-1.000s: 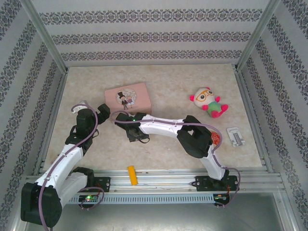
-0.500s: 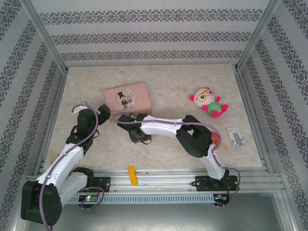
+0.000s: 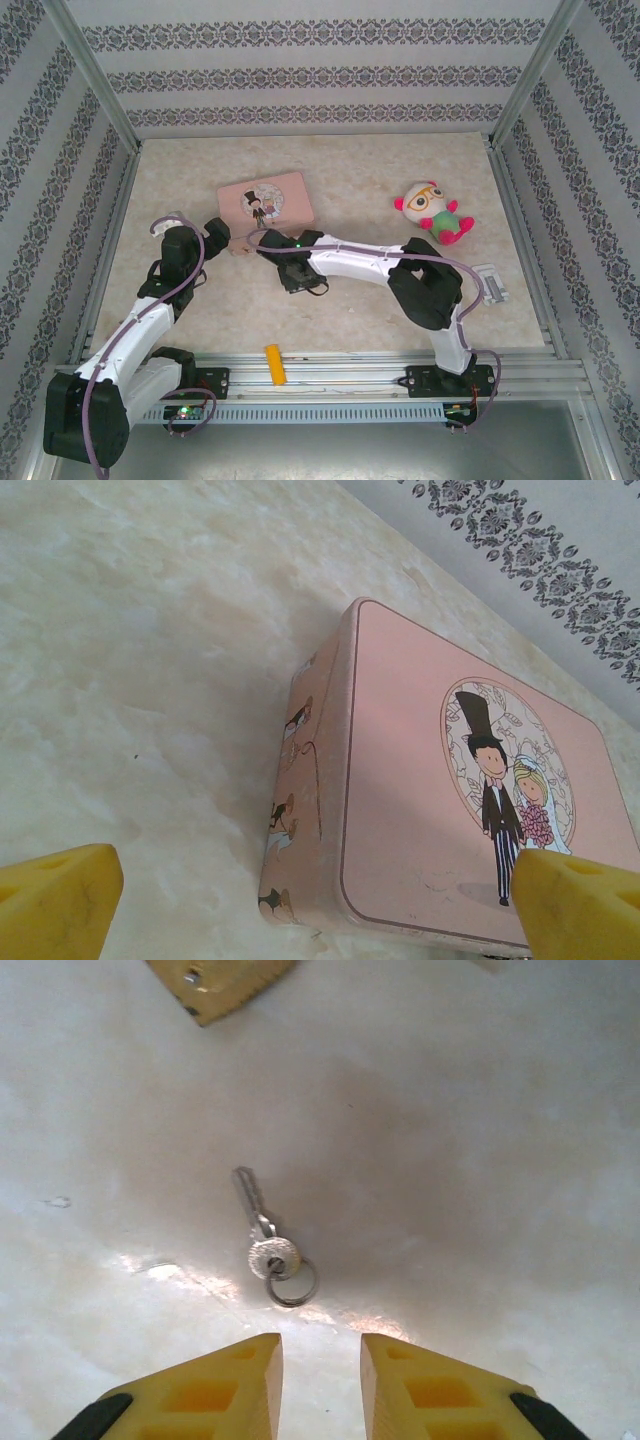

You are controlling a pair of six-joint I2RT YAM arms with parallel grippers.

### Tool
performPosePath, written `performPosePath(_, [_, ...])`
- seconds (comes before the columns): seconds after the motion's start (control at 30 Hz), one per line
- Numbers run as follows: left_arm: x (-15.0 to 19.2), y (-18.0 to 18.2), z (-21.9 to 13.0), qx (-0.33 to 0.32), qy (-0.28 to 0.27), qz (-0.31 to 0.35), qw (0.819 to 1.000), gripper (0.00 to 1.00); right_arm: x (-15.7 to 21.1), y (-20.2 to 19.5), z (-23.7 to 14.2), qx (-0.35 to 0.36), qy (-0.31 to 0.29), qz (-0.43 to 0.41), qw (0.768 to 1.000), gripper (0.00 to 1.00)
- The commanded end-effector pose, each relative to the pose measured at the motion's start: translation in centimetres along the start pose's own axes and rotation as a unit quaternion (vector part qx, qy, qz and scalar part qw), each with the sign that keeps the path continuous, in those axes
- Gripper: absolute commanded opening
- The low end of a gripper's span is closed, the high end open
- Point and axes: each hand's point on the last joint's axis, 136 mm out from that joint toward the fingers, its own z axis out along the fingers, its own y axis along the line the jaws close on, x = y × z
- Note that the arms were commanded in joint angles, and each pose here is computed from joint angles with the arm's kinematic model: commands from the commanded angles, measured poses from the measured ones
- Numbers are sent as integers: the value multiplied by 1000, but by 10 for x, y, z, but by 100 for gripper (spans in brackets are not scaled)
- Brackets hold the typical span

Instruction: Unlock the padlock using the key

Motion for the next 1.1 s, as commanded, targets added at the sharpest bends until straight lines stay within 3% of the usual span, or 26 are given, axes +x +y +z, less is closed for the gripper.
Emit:
performPosePath(0.0, [-4,-9,-1,16,-7,1,1000,99,-11,-1,-7,-22,-2,-24,999,28])
performPosePath(0.47, [0,-7,0,13,2,5,1000,99,-10,9,19,-81,40,6,996,35])
performPosePath(1.07, [3,-6,3,11,8,4,1000,99,9,5,33,-76,70,23,994,31])
